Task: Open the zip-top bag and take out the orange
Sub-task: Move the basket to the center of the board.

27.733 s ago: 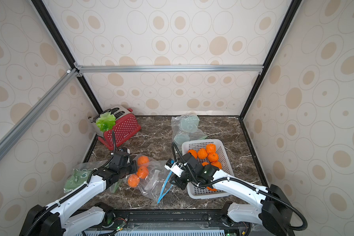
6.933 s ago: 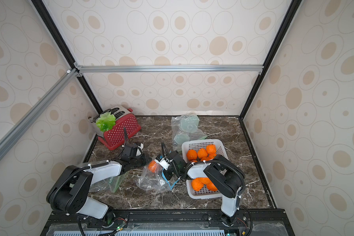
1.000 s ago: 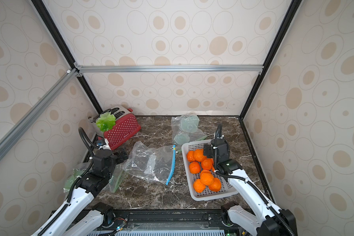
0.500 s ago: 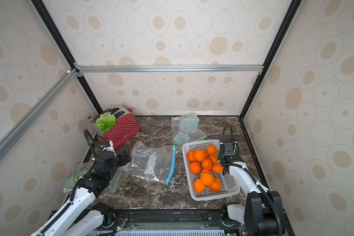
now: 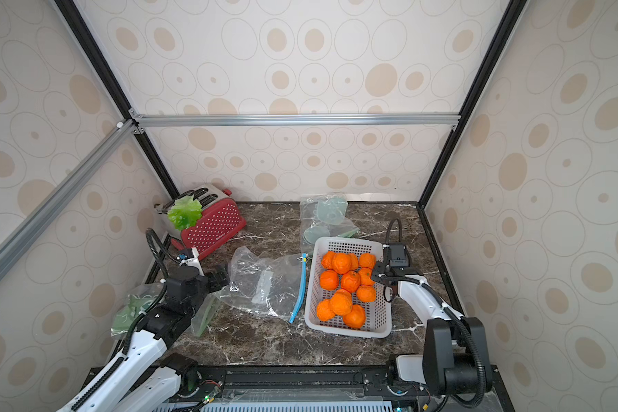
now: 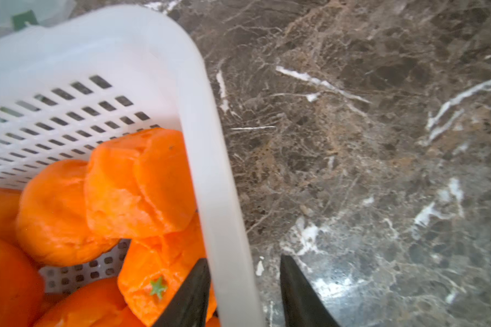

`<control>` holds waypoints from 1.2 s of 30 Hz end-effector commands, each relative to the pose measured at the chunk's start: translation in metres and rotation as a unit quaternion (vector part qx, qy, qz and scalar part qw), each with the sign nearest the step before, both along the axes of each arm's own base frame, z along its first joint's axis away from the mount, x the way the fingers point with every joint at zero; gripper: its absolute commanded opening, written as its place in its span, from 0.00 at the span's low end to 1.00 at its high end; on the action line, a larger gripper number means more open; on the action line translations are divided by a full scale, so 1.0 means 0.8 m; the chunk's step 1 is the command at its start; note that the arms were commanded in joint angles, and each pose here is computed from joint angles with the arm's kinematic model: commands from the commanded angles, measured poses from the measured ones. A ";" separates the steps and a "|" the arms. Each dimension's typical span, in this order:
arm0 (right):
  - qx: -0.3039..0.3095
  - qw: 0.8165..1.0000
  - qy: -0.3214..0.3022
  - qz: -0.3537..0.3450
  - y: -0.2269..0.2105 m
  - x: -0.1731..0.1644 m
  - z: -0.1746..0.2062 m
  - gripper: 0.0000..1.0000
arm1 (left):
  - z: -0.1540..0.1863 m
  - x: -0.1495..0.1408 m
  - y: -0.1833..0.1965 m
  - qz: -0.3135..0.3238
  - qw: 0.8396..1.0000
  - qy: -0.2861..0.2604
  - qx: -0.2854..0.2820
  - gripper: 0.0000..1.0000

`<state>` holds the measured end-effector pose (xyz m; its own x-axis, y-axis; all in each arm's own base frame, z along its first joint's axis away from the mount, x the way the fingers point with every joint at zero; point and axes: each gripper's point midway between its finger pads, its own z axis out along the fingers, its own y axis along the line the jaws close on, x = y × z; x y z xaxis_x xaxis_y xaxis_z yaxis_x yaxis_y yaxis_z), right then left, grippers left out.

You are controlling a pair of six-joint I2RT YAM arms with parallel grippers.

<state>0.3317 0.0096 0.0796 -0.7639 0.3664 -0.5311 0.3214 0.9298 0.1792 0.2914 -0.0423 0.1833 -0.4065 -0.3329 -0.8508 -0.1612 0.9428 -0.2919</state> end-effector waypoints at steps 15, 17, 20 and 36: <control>-0.008 0.987 -0.066 0.143 0.088 0.011 0.057 0.72 | -0.001 0.006 0.007 0.012 1.000 0.000 0.023 0.93; -0.049 0.983 -0.125 0.128 0.069 0.013 0.087 0.81 | 0.000 0.006 0.014 0.024 0.999 -0.003 0.034 0.95; -0.116 0.975 -0.179 0.053 0.016 0.007 0.120 0.88 | 0.004 0.005 0.026 0.042 0.997 -0.011 0.056 0.96; -0.178 0.971 -0.128 -0.096 -0.096 -0.005 0.010 0.91 | -0.006 -0.003 0.111 0.180 0.938 -0.047 0.291 0.99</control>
